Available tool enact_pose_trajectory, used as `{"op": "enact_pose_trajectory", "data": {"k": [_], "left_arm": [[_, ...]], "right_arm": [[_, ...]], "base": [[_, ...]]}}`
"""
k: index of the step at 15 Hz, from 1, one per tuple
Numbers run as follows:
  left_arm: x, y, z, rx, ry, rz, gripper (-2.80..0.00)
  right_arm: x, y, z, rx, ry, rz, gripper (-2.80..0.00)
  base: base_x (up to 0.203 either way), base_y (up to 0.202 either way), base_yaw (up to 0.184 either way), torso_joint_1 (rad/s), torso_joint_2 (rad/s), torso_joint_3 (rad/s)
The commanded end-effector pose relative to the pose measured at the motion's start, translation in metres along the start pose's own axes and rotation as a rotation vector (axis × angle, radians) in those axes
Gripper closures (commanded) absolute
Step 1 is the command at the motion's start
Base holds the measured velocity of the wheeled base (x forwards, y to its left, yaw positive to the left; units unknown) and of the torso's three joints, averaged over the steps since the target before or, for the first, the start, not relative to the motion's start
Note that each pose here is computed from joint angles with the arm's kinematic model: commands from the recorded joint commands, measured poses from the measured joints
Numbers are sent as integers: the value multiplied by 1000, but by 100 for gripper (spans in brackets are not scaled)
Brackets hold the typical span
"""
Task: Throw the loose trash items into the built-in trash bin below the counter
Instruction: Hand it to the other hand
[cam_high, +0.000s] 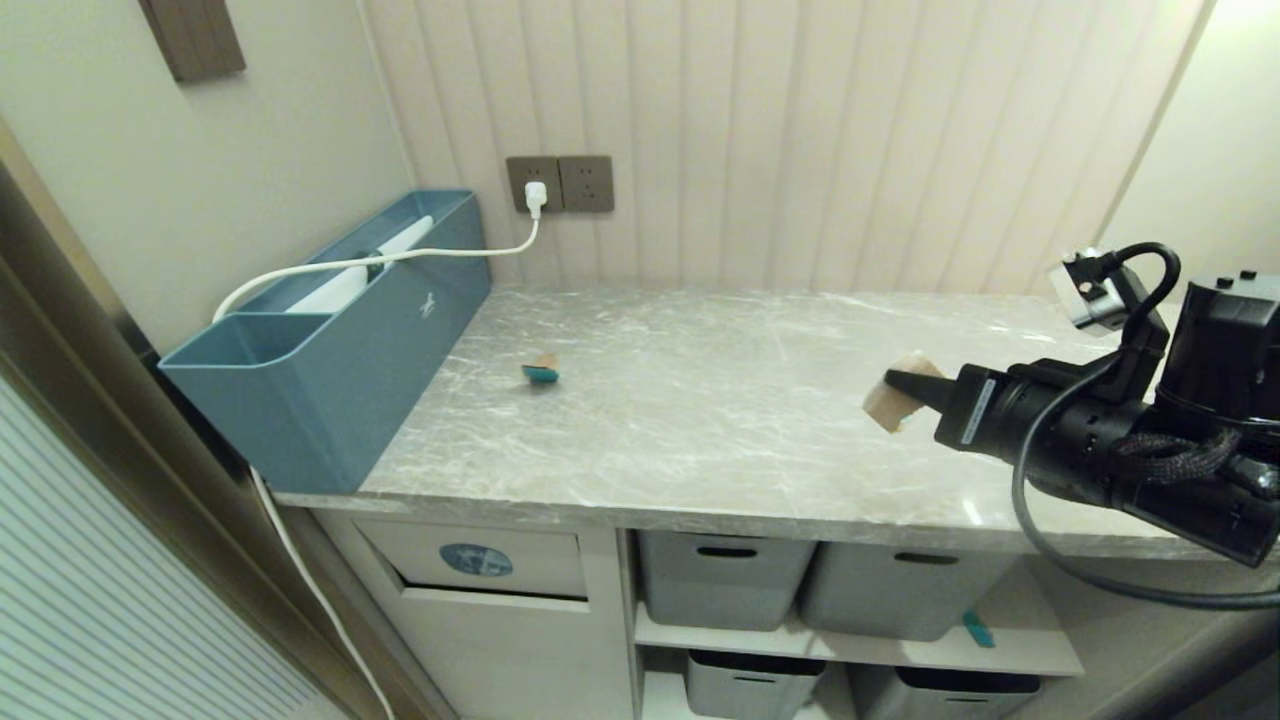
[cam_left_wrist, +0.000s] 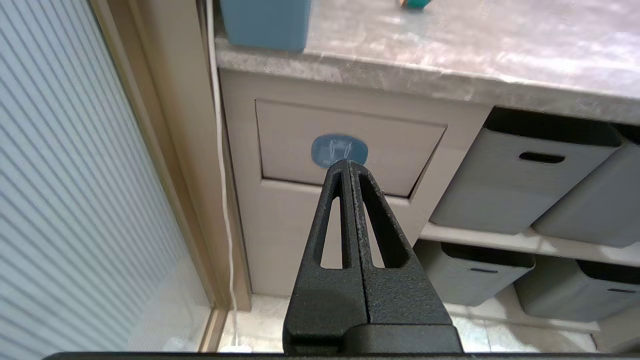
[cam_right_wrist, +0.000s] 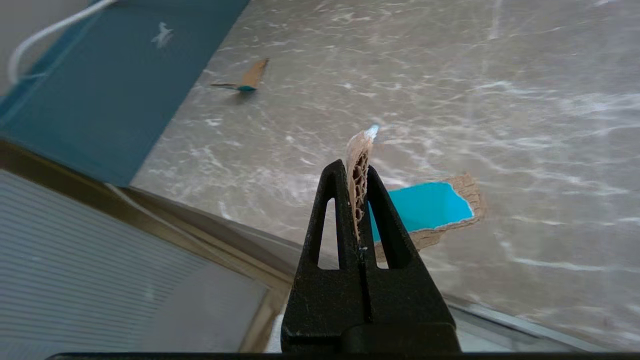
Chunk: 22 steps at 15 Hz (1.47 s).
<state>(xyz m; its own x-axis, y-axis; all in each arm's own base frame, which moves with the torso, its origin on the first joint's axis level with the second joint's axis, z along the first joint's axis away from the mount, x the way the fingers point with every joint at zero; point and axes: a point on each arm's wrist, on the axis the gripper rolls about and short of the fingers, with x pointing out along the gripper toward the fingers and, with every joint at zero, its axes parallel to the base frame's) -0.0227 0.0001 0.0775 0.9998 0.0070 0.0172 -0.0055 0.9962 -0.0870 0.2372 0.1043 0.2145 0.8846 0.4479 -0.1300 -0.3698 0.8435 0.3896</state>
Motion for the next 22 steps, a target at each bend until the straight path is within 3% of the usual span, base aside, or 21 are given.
{"op": "enact_pose_trajectory", "data": {"k": [1,3,5,7,9,12,14,16,17,19,22], "left_arm": [[-1,-1,6,-4,-25,-6,0],[-10,-5,46,-31,-123,-63,0],[-4,-11,97,-100,-115,-160,0],[30,-19,147,-208,-2,-281,0],[83,-26,176,-310,151,-386,0],[161,-44,179,-435,372,-561,0],[192,-72,173,-541,498,-708,0],[211,-85,163,-595,517,-765,0],[216,-87,154,-599,509,-781,-280],[220,-93,139,-597,531,-810,-280],[222,-116,120,-555,605,-910,-280]], "right_arm": [[6,7,-2,41,11,27,0],[8,12,-5,84,35,38,0],[12,19,-8,125,57,65,0],[15,35,2,171,41,123,0],[17,52,8,205,85,153,0],[17,70,14,287,168,160,0],[19,78,23,304,179,181,0],[22,83,30,307,186,192,0],[21,85,34,307,186,195,0],[19,90,46,318,193,193,0],[10,103,73,464,265,262,0]], "base": [[0,0,0,0,0,0],[0,0,0,0,0,0],[0,0,0,0,0,0],[0,0,0,0,0,0],[0,0,0,0,0,0],[0,0,0,0,0,0],[0,0,0,0,0,0],[0,0,0,0,0,0],[0,0,0,0,0,0],[0,0,0,0,0,0],[0,0,0,0,0,0]]}}
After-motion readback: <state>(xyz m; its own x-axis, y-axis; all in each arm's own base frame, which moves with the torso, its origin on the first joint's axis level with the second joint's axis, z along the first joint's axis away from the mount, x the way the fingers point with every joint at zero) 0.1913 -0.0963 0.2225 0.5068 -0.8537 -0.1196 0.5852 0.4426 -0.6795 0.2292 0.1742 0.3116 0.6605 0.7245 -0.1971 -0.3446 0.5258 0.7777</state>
